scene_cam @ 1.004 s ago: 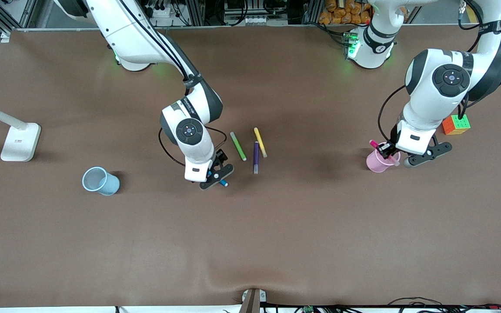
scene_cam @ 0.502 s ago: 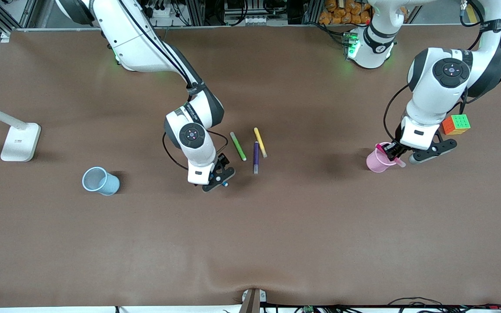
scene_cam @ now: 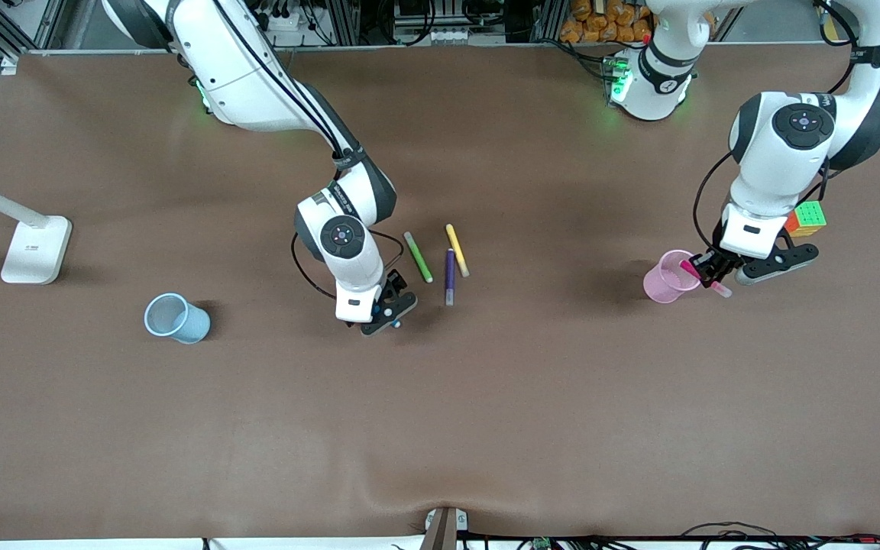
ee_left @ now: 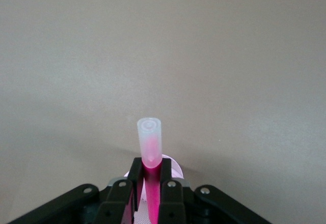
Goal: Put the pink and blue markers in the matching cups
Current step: 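Hold the pink marker over the pink cup while the right gripper grasps blue marker, then drop the pink marker into the pink cup while the right gripper lifts blue marker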
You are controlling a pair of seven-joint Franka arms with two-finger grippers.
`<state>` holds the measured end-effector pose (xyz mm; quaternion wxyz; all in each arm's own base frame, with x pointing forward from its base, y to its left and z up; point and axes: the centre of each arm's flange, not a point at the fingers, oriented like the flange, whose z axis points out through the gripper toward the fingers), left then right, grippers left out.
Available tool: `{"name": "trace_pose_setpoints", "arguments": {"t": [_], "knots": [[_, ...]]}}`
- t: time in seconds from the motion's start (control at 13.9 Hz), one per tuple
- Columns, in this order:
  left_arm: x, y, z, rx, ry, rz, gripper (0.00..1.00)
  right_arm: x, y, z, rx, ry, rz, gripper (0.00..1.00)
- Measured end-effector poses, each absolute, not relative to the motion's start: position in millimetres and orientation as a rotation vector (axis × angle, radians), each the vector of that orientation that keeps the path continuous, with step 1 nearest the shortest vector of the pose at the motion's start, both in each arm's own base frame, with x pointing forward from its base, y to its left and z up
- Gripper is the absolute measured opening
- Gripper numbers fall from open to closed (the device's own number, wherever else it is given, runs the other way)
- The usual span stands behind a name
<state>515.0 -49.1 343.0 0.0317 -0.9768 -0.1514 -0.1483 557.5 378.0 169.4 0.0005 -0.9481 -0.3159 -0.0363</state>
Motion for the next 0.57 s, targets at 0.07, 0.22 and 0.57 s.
{"name": "trace_pose_setpoints", "arguments": {"t": [0.07, 0.22, 0.57], "knots": [[514, -50, 341, -3.011, -0.462, -0.46, 0.17, 558, 379, 171, -2.975, -0.993, -0.123, 0.81], [509, -51, 335, -3.017, -0.457, -0.46, 0.17, 559, 379, 175, -2.974, -0.992, -0.132, 0.59], [500, -41, 312, -3.019, -0.481, -0.4, 0.17, 560, 378, 177, -2.975, -0.99, -0.138, 0.24]]}}
